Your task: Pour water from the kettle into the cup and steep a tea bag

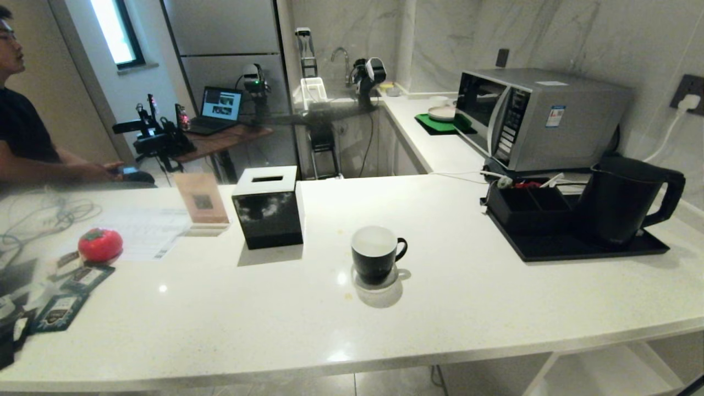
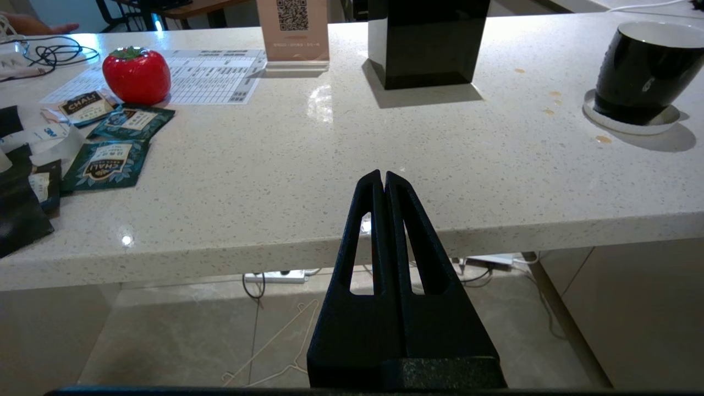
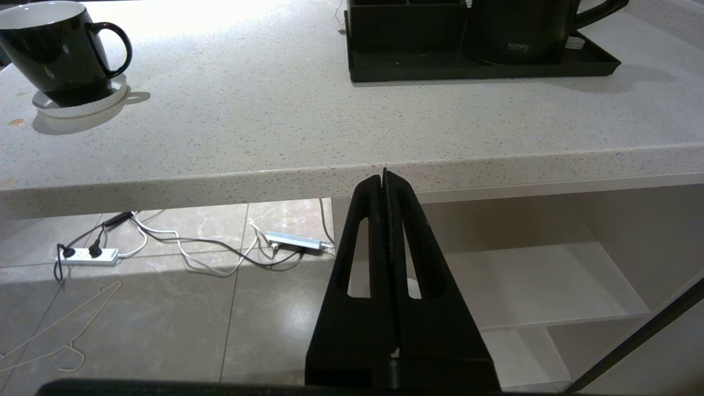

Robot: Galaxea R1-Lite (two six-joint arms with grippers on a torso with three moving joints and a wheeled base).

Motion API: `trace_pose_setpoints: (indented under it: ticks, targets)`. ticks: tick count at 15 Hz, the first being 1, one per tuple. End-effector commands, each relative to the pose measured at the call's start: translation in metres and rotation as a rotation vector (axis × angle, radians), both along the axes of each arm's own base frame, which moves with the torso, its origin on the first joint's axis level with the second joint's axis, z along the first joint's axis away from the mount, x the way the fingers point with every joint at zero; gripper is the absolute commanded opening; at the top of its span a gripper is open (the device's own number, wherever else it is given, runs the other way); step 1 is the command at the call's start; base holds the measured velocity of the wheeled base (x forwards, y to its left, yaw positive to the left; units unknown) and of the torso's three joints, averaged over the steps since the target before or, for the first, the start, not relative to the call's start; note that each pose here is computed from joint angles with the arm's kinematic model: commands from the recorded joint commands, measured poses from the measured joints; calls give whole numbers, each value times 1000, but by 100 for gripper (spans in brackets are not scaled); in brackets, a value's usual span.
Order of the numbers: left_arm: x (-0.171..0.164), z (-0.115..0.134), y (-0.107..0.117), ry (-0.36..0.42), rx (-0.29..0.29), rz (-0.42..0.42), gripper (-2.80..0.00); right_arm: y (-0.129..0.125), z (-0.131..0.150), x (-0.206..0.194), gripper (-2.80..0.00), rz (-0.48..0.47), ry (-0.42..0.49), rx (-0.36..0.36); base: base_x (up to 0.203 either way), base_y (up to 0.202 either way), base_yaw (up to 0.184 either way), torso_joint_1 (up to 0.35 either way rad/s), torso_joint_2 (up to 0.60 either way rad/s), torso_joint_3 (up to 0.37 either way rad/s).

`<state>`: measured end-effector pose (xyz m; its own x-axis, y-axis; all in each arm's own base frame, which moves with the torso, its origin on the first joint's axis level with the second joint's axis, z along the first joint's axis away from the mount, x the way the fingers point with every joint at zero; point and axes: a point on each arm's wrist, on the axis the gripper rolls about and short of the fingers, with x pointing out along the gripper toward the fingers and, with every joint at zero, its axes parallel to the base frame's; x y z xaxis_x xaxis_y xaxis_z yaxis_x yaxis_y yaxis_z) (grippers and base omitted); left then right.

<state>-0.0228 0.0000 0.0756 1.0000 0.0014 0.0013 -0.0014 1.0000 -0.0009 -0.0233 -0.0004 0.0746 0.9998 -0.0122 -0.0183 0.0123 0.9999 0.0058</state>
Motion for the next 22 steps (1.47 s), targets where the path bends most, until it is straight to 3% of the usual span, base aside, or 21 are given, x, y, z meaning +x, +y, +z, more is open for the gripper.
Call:
trace_pose_setpoints:
  ticks: [1,22]
  targets:
    - [0,0,0,1,-1,0,-280,0,0,0,-280,0,2,0,0,0,0,0,0,0]
    - [0,0,0,1,-22,0,-280,0,0,0,-280,0,0,0,0,0,0,0,0,0]
